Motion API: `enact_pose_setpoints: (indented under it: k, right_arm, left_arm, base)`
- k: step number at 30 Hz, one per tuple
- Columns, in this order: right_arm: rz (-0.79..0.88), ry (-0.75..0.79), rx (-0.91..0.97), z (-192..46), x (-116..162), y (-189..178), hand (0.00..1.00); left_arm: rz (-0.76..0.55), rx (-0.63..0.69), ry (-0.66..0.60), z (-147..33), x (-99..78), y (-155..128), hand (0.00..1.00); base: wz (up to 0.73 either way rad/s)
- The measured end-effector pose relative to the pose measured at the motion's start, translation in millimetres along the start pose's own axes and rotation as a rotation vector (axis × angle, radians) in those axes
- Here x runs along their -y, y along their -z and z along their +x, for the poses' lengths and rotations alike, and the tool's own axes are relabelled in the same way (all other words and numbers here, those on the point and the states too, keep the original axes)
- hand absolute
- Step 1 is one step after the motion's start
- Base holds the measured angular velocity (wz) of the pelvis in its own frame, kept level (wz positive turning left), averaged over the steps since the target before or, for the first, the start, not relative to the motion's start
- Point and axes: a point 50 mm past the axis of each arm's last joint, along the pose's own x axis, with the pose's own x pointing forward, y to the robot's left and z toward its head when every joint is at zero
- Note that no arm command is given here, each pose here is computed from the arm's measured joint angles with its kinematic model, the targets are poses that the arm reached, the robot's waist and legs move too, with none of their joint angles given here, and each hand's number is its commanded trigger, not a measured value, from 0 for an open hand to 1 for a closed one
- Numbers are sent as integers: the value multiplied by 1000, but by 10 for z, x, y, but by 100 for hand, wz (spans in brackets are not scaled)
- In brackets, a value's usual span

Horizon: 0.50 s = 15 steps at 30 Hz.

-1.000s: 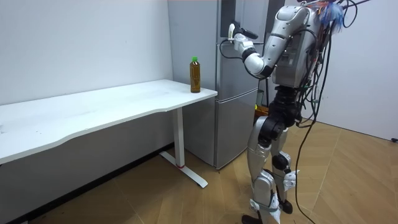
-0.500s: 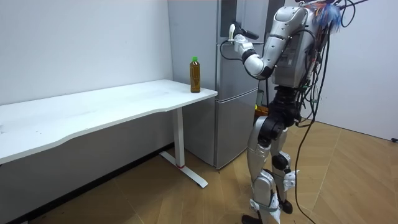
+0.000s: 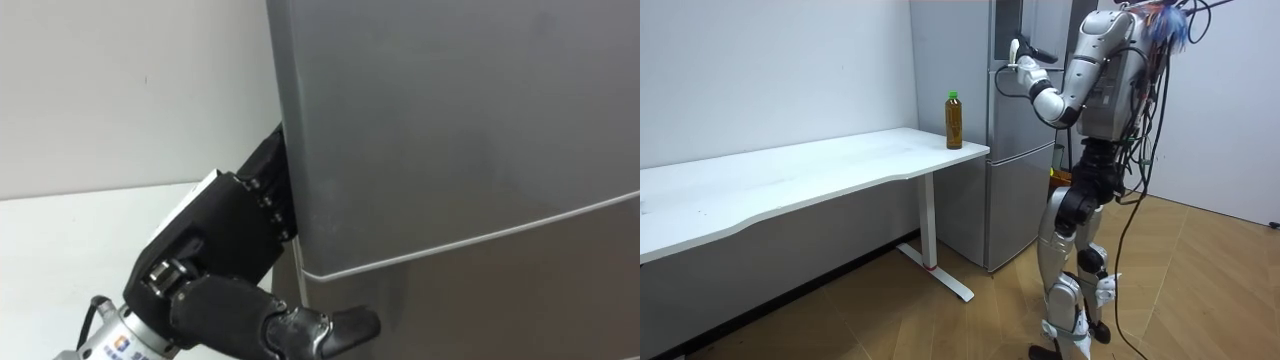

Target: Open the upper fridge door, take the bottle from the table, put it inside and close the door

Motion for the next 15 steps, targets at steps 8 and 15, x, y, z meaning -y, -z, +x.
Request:
enact_pose_setpoints:
  k: [8,15]
  right_arm:
    - [7,-2,0,0,-3,7,0]
    - [23,2,16,-4,18,-9,0]
  left_arm:
    - [-26,21,-32,19,-13,25,100]
    - [-82,54,-100,19,-18,84,58]
  base:
    - [0]
    - [0]
